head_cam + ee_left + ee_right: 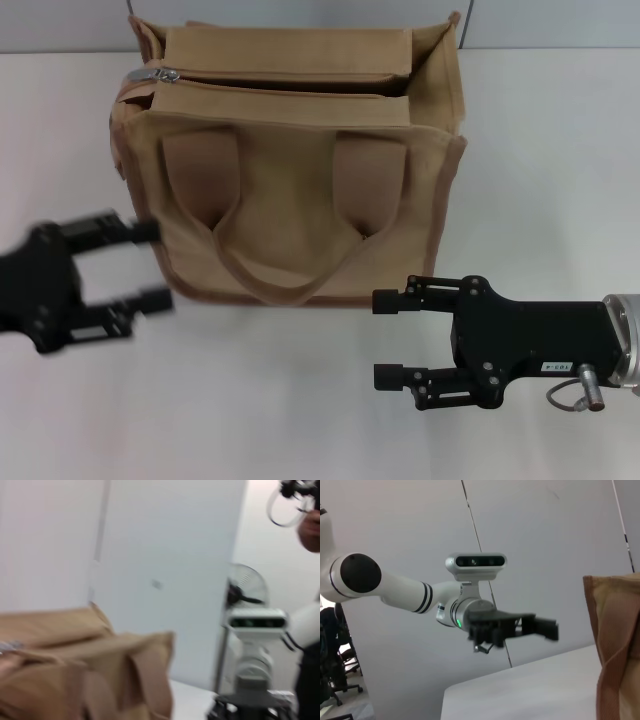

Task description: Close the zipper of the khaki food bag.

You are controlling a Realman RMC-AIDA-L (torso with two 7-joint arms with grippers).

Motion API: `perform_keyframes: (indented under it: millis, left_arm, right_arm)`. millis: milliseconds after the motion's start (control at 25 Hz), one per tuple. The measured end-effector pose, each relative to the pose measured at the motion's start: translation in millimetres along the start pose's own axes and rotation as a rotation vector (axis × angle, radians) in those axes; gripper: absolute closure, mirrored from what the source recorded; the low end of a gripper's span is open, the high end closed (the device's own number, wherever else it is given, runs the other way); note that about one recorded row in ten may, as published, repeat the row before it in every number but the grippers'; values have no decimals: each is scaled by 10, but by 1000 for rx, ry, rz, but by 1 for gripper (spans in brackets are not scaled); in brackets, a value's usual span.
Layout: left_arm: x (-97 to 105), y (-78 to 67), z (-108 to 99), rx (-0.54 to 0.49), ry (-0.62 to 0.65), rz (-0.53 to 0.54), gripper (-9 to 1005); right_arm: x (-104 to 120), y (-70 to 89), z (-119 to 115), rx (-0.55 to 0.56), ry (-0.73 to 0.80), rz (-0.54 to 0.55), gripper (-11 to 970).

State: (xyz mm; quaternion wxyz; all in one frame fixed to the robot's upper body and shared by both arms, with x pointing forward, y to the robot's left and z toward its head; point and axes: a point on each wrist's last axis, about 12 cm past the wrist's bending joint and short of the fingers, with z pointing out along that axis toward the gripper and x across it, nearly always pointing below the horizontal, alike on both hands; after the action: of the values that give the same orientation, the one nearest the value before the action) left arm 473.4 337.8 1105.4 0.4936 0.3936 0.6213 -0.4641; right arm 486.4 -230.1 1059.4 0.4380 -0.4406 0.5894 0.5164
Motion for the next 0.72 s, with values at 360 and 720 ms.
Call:
perform_keyframes:
  millis: [360,720]
  left_arm:
    - [-93,66,-390,-251,-243,19,220]
    - [-43,238,-436,-412,-203,47,222]
  right_arm:
    - [15,-2,-9,11,5,2,202]
    - [18,-13,-17,20,11,1,203]
